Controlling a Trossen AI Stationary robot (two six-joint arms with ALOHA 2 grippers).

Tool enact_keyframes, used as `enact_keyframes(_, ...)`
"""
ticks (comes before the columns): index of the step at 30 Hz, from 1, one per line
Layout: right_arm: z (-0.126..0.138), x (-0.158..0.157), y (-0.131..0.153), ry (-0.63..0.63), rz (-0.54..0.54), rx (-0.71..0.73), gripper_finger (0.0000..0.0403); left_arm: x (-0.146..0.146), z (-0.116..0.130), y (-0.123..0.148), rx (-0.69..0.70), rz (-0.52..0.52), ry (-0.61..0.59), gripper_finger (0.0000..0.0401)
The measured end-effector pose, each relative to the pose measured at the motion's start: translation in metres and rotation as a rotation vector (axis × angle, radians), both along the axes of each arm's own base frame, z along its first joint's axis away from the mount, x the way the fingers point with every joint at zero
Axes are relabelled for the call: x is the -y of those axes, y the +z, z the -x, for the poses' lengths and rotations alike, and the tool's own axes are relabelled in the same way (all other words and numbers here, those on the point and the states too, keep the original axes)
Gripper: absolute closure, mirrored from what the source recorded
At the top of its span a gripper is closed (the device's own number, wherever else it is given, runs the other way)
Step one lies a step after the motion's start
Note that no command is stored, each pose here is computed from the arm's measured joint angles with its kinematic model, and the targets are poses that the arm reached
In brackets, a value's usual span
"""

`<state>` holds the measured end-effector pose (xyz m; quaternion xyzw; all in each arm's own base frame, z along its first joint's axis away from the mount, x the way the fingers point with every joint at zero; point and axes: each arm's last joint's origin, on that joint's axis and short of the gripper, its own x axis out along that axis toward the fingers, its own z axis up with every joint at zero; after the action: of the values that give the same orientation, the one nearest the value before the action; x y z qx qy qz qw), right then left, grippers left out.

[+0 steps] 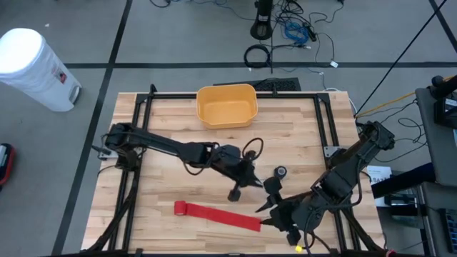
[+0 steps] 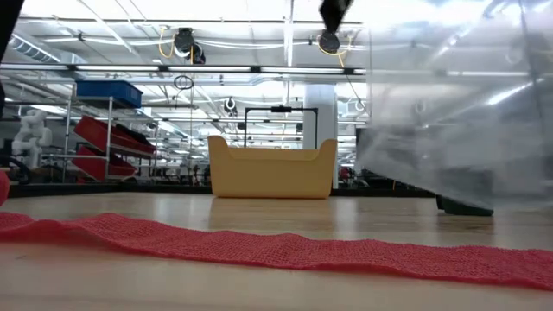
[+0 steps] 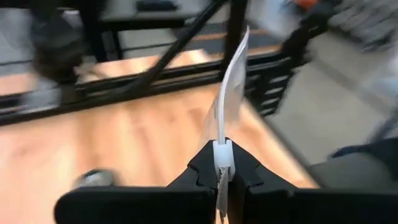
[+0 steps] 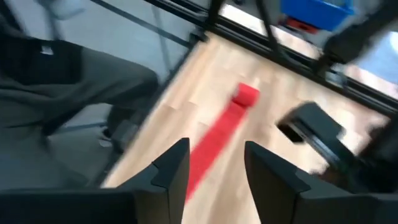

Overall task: Roll bandage
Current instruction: Open the transparent zip bag

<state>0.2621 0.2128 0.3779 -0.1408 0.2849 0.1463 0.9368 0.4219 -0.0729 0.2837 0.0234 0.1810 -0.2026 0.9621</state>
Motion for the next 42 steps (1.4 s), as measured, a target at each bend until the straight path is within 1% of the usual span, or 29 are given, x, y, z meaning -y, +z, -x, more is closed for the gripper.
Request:
enact_keyframes(2, 0.002, 0.001, -0.002, -0.054, 0.042, 0.003, 0.0257, 0.000, 0.011, 0.007, -0.041, -0.071, 0.057, 0.0395)
enact_keyframes(5, 0.006, 0.005, -0.005, -0.170, 0.107, 0.002, 0.0254, 0.002, 0.025, 0.013, -0.099, -0.190, 0.162, 0.0395)
enact_keyframes(9, 0.005, 0.014, -0.005, -0.406, 0.106, 0.070, 0.0258, 0.009, 0.040, 0.017, -0.160, -0.315, 0.294, 0.0395)
enact_keyframes(11, 0.003, 0.017, -0.004, -0.462, 0.121, 0.106, 0.0260, 0.015, 0.046, 0.019, -0.171, -0.362, 0.340, 0.0395)
enact_keyframes(13, -0.003, 0.019, -0.006, -0.480, 0.133, 0.116, 0.0260, 0.023, 0.050, 0.020, -0.171, -0.383, 0.375, 0.0395)
enact_keyframes(17, -0.013, 0.021, -0.015, -0.477, 0.171, 0.086, 0.0261, 0.039, 0.055, 0.021, -0.154, -0.394, 0.420, 0.0395)
enact_keyframes(21, -0.020, 0.025, -0.025, -0.471, 0.192, 0.021, 0.0261, 0.052, 0.063, 0.020, -0.155, -0.427, 0.473, 0.0395)
enact_keyframes(23, -0.021, 0.028, -0.031, -0.474, 0.216, -0.028, 0.0261, 0.054, 0.071, 0.022, -0.181, -0.436, 0.509, 0.0395)
enact_keyframes(27, -0.018, 0.040, -0.037, -0.503, 0.270, -0.115, 0.0261, 0.055, 0.087, 0.033, -0.197, -0.376, 0.583, 0.0395)
enact_keyframes(29, -0.017, 0.046, -0.039, -0.516, 0.301, -0.147, 0.0261, 0.059, 0.094, 0.039, -0.186, -0.348, 0.596, 0.0395)
enact_keyframes(31, -0.016, 0.050, -0.039, -0.527, 0.316, -0.163, 0.0261, 0.064, 0.101, 0.042, -0.178, -0.359, 0.609, 0.0395)
enact_keyframes(33, -0.014, 0.052, -0.039, -0.536, 0.327, -0.180, 0.0261, 0.066, 0.112, 0.043, -0.191, -0.393, 0.663, 0.0395)
enact_keyframes(36, -0.012, 0.052, -0.047, -0.543, 0.327, -0.188, 0.0261, 0.066, 0.132, 0.039, -0.249, -0.428, 0.772, 0.0395)
enact_keyframes(38, -0.009, 0.052, -0.058, -0.546, 0.323, -0.186, 0.0261, 0.069, 0.143, 0.036, -0.267, -0.442, 0.833, 0.0395)
enact_keyframes(42, -0.004, 0.056, -0.087, -0.545, 0.272, -0.134, 0.0261, 0.079, 0.156, 0.034, -0.244, -0.450, 0.876, 0.0395)
